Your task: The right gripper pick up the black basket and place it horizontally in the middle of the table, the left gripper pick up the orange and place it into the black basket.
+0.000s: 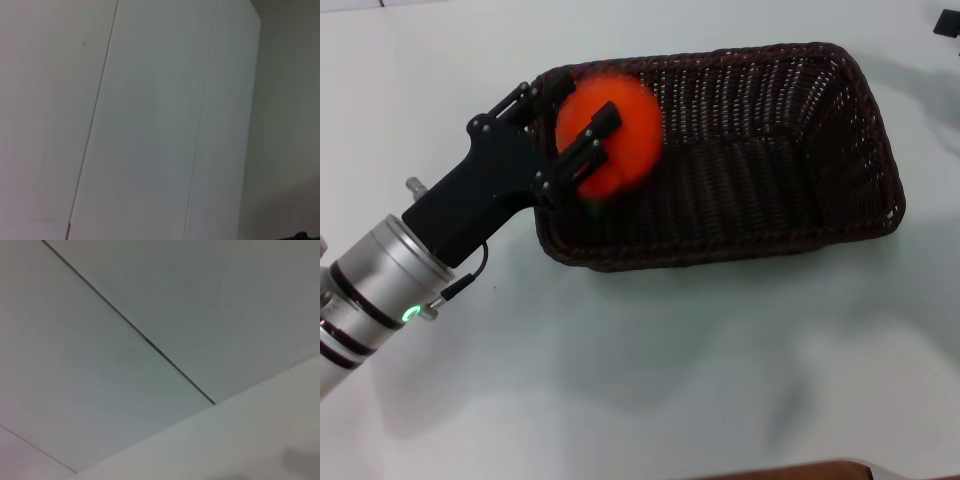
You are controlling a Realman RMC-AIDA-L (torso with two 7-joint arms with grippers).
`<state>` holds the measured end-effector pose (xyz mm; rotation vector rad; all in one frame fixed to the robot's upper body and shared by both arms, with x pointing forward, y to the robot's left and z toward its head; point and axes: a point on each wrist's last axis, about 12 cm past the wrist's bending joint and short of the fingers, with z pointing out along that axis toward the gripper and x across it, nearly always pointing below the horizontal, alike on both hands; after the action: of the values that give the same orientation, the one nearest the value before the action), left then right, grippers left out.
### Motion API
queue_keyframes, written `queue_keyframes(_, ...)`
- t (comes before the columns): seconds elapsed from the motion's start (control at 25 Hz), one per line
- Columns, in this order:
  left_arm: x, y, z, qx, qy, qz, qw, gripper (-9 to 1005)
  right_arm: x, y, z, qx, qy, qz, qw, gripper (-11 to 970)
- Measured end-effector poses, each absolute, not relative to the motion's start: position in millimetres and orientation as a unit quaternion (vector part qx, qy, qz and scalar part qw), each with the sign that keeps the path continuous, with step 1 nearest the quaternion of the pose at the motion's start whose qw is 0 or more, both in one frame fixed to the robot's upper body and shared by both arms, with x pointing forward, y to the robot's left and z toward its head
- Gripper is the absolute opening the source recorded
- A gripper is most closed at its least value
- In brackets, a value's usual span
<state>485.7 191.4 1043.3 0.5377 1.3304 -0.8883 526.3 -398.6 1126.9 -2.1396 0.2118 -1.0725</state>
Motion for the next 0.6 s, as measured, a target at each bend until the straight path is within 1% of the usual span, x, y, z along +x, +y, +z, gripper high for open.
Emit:
queue_keyframes(0.08,486.3,192.1,1042.8,0.238,0.591,-0.388,0.666,614,525.3,-398.5,1124.2,-0.824,0.08,-0.428,0.364,791)
queue_keyframes(0.2,486.6,194.3,1041.0,0.237,0.596,-0.378,0.668,676,523.5,-398.5,1120.3,-0.813,0.074,-0.447,0.367,791)
queue_keyframes(0.32,486.8,206.6,1036.6,0.214,0.612,-0.354,0.674,739,521.4,-397.7,1114.4,-0.793,0.063,-0.484,0.364,791)
queue_keyframes(0.48,487.1,242.9,1030.4,0.131,0.635,-0.288,0.705,822,518.4,-391.8,1095.6,-0.748,0.054,-0.556,0.36,791)
queue_keyframes(0.6,484.7,271.6,1026.1,0.063,0.645,-0.238,0.724,869,513.5,-382.8,1076.9,-0.703,0.051,-0.627,0.331,791)
